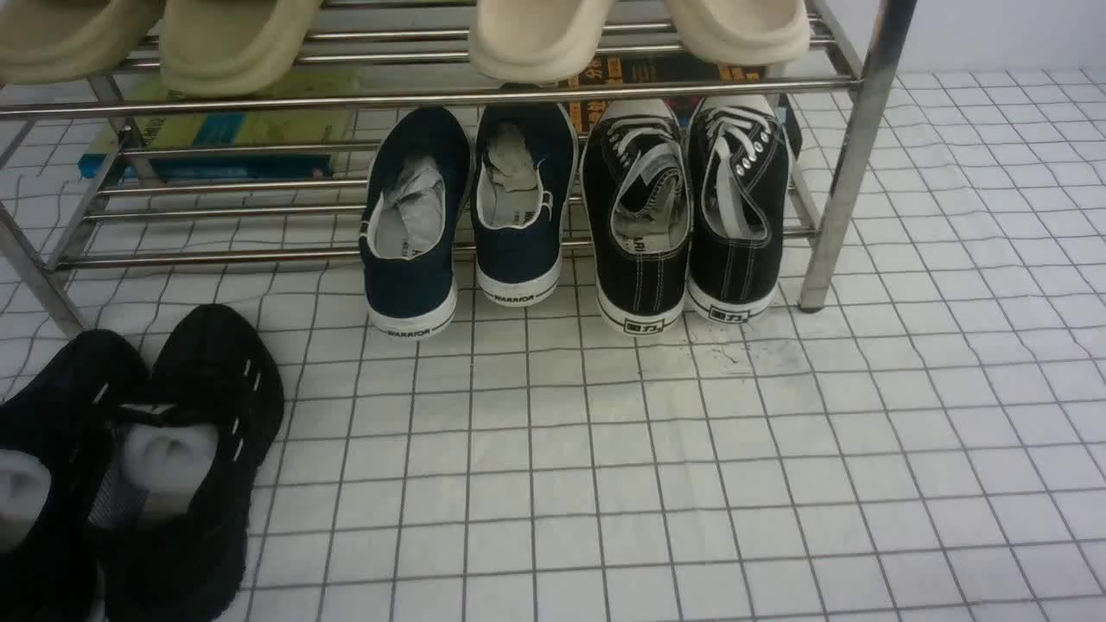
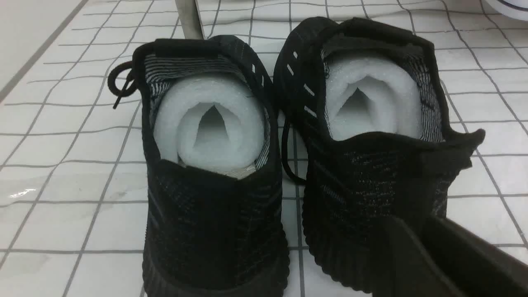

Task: Take the shoes off the shelf with your hand from the white checkered tablecloth.

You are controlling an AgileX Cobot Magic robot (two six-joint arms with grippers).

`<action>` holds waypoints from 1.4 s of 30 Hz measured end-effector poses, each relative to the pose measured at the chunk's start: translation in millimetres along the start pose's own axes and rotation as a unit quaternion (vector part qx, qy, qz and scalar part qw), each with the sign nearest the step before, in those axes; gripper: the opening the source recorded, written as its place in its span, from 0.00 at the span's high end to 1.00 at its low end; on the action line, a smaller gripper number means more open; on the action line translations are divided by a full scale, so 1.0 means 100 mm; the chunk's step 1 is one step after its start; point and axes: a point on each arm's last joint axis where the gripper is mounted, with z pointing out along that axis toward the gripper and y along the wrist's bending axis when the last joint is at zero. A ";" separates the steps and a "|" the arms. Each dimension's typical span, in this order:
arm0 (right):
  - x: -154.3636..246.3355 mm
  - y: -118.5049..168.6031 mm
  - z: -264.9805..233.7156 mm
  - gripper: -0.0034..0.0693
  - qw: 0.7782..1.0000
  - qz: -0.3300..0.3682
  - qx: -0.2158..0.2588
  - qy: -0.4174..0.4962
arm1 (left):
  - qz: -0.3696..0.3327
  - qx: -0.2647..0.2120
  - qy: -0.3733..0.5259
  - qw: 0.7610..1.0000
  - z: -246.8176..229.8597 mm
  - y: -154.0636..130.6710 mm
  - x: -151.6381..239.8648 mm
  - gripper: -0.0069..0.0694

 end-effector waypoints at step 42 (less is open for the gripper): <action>-0.14 0.15 -0.02 0.62 0.888 0.444 -0.114 -0.041 | 0.000 0.000 0.000 1.000 0.00 0.00 0.00 0.70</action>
